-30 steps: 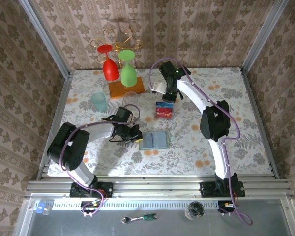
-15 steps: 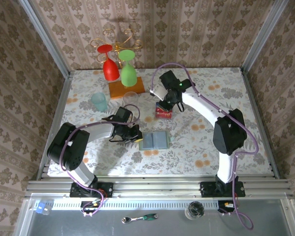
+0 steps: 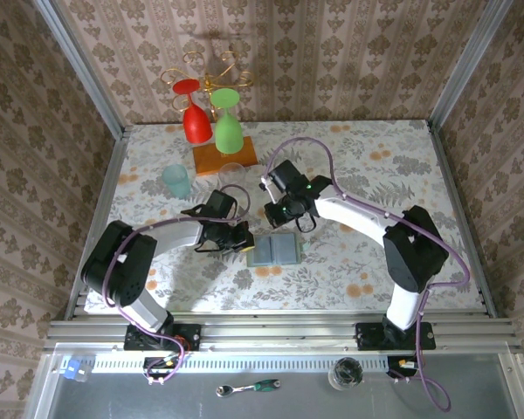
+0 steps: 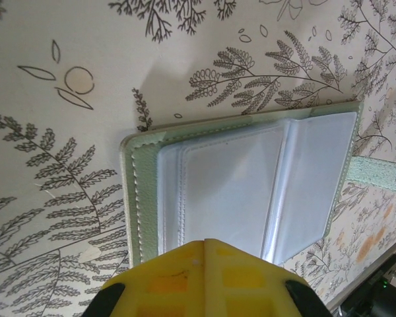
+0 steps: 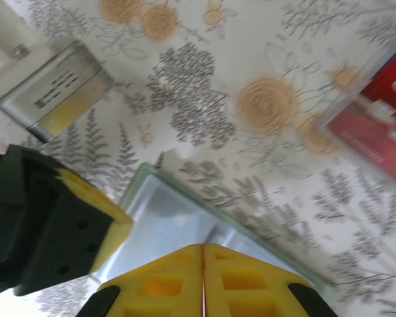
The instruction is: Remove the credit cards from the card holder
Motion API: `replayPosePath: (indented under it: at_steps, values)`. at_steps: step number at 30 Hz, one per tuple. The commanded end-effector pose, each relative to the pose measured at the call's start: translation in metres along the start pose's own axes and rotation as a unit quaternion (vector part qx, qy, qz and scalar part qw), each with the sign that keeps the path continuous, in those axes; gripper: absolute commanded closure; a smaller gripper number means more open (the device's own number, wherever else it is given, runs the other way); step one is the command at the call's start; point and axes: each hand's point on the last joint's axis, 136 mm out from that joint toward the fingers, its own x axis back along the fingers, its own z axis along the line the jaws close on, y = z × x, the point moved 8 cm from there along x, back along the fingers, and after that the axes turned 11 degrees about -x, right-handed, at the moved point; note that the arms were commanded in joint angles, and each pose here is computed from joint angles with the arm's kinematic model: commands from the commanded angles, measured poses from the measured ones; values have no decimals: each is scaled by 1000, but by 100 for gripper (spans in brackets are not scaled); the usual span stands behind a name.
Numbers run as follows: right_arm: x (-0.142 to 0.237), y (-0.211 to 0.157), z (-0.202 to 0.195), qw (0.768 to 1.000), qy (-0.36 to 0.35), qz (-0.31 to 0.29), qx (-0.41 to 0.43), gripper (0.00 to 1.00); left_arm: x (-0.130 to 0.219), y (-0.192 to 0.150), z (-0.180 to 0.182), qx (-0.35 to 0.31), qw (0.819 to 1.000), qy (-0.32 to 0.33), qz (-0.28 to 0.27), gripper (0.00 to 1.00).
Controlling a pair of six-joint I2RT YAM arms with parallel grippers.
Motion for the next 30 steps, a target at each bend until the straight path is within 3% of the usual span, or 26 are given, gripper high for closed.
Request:
replayPosePath:
  at_steps: [1, 9, 30]
  values:
    - [6, -1, 12, 994, 53, -5, -100, 92, 5, -7, 2, -5, 1000, 14, 0, 98]
    - [-12, -29, 7, 977, 72, 51, -194, 92, 8, -10, 4, -11, 999, 30, 2, 98]
    - [-53, -46, 8, 952, 97, 140, -255, 76, -5, -16, 17, 1, 999, 30, 20, 100]
